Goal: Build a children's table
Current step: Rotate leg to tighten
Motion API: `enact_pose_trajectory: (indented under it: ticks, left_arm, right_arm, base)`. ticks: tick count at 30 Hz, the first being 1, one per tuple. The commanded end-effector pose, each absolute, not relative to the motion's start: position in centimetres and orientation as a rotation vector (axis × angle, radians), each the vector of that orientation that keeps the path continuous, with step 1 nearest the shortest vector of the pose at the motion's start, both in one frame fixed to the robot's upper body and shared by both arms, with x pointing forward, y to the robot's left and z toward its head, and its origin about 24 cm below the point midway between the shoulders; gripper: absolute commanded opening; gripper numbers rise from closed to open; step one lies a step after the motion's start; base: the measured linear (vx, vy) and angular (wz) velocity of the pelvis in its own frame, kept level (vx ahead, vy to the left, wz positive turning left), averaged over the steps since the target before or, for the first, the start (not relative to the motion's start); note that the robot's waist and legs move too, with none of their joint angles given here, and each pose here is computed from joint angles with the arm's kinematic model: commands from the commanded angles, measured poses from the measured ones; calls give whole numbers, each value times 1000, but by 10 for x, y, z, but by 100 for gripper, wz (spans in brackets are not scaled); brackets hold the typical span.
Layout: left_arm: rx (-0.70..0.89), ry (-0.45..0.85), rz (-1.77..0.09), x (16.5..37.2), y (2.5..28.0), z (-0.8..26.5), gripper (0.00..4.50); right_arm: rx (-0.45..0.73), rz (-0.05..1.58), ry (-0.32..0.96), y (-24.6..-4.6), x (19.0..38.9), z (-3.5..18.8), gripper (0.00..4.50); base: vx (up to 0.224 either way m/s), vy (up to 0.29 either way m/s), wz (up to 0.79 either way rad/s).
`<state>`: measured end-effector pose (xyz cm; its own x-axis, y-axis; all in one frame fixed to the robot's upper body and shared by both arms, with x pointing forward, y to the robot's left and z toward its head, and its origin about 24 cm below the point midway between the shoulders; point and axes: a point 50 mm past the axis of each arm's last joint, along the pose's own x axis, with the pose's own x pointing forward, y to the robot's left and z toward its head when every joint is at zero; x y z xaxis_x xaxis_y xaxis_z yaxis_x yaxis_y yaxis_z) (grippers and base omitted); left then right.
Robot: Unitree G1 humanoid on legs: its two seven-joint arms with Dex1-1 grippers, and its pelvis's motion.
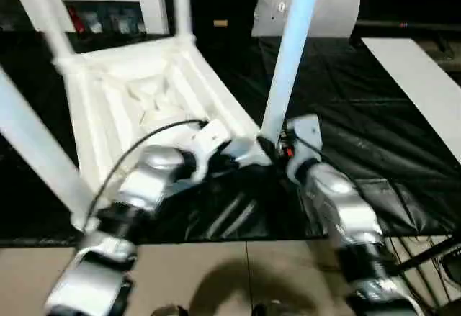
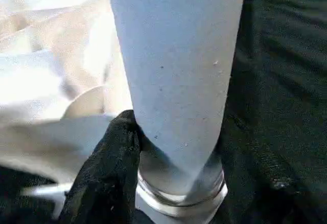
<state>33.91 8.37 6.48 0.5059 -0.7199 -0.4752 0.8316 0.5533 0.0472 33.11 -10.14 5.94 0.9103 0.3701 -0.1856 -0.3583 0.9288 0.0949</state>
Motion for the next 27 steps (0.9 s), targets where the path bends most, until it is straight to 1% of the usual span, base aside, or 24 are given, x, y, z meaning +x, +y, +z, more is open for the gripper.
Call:
enact_pose_trajectory:
  ticks: [1,3,4,5,6,7,8,9,10,12,13,15,16,17,18,19,21,23,25,26,27]
  left_arm:
    - [275,338,-998,341,54,80,0]
    - [285,342,-1004,340,59,79,0]
    - [285,342,-1005,340,59,79,0]
    - [304,351,-1024,337,66,77,0]
    - [324,349,-1046,334,73,76,0]
    - [326,349,-1047,334,74,76,0]
    - [321,359,-1051,332,78,74,0]
    - [322,362,-1054,332,80,74,0]
    - [325,364,-1056,331,82,73,0]
    - [349,376,-1076,330,90,70,0]
    - [361,380,-1089,329,93,69,0]
    - [385,382,-1117,327,98,68,0]
    - [387,382,-1119,327,99,68,0]
    - [405,397,-1167,324,105,67,0]
    - [406,399,-1171,323,106,67,0]
    - [434,387,-1271,317,111,68,0]
    - [463,389,-1323,314,116,68,0]
    - [479,393,-1335,313,118,68,0]
    - [489,404,-1394,310,122,68,0]
    - [489,405,-1424,308,123,68,0]
    - [489,411,-1448,306,124,69,0]
  right_arm:
    - [189,576,245,-50,319,53,261]
    - [163,585,212,-57,320,56,282]
    - [161,586,210,-57,320,56,282]
    - [92,616,171,-68,319,57,307]
    - [51,642,143,-81,319,58,307]
    - [48,644,140,-82,319,58,315]
    - [71,681,126,-91,317,60,321]
    - [79,694,117,-96,317,61,334]
    - [74,707,109,-100,317,61,334]
    - [20,772,94,-118,314,62,365]
    - [-10,794,93,-125,314,62,365]
    - [-53,821,96,-136,314,63,383]
    - [-56,823,97,-137,314,63,392]
    - [-87,877,100,-149,316,67,400]
    - [-88,883,101,-150,316,68,400]
    - [-122,1013,108,-158,313,74,400]
    - [-145,1107,125,-161,309,76,400]
    - [-154,1135,135,-162,309,77,400]
    - [-175,1217,159,-164,307,78,400]
    - [-179,1241,165,-164,307,78,373]
    - [-178,1263,172,-164,307,78,365]
  base:
    - [55,-7,2]
    - [56,-12,1]
    - [0,0,0]
    - [0,0,0]
    - [0,0,0]
    - [0,0,0]
    - [0,0,0]
    - [0,0,0]
    - [0,0,0]
    - [0,0,0]
    - [0,0,0]
    - [0,0,0]
    - [0,0,0]
    - [0,0,0]
    - [0,0,0]
    - [0,0,0]
    - [0,0,0]
    - [0,0,0]
    - [0,0,0]
    - [0,0,0]
    - [0,0,0]
